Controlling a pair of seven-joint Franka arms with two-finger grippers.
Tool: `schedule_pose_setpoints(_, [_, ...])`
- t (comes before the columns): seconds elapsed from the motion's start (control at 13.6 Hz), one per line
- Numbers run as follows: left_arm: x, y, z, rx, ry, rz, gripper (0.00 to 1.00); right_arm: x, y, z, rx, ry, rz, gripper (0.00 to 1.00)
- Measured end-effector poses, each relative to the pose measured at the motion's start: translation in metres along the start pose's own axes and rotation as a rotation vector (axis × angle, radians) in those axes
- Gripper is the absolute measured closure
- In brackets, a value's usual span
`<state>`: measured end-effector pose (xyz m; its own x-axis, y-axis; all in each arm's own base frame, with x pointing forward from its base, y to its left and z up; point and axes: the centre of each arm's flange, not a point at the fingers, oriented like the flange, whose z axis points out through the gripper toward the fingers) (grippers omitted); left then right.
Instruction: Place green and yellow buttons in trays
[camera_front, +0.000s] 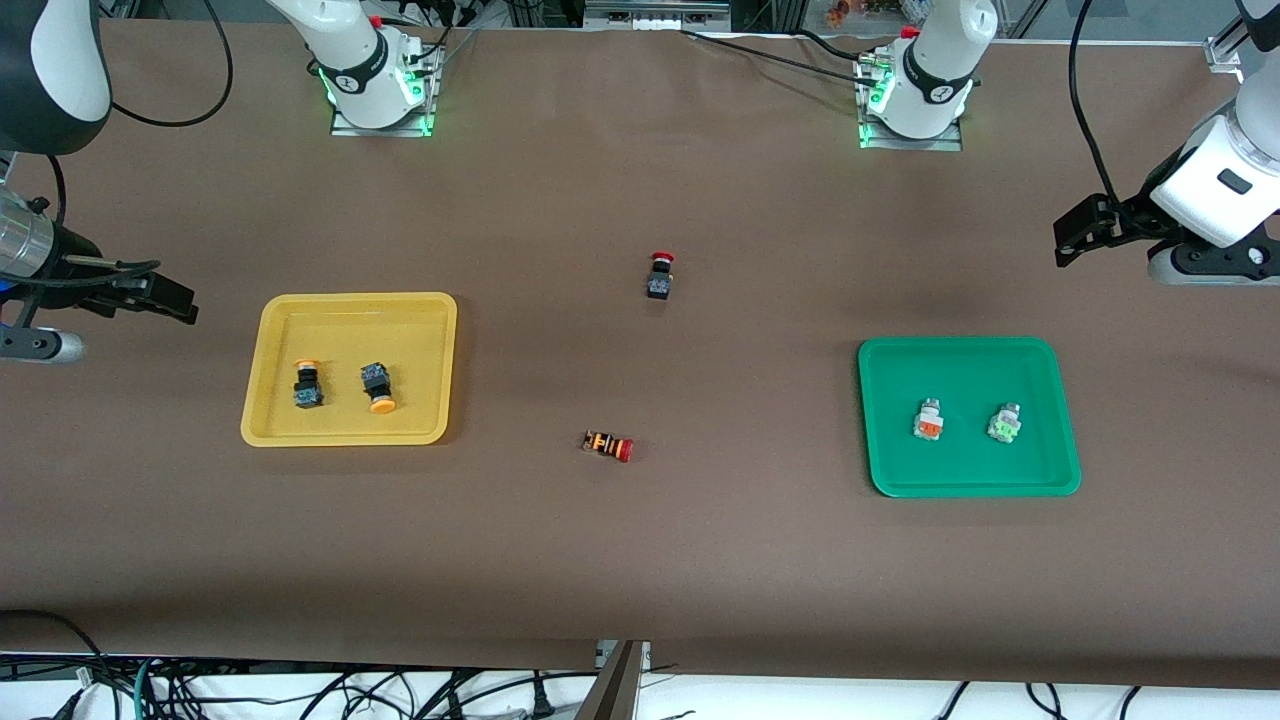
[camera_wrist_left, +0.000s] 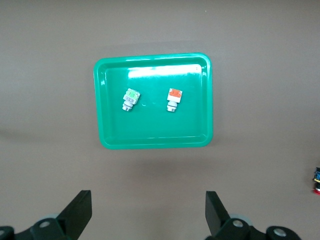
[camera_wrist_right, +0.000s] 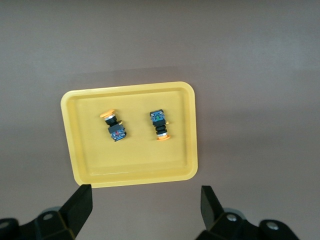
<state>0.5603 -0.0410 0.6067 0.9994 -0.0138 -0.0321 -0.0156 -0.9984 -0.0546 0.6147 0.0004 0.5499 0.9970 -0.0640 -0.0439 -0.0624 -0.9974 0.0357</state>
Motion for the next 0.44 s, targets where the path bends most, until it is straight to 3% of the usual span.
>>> schedule_pose_setpoints(0.44, [0.0000,0.0001,0.0000,0.000,0.000,0.000,0.00,-0.0001,-0.0095,-0.0070,0.012,0.015,0.000,0.01])
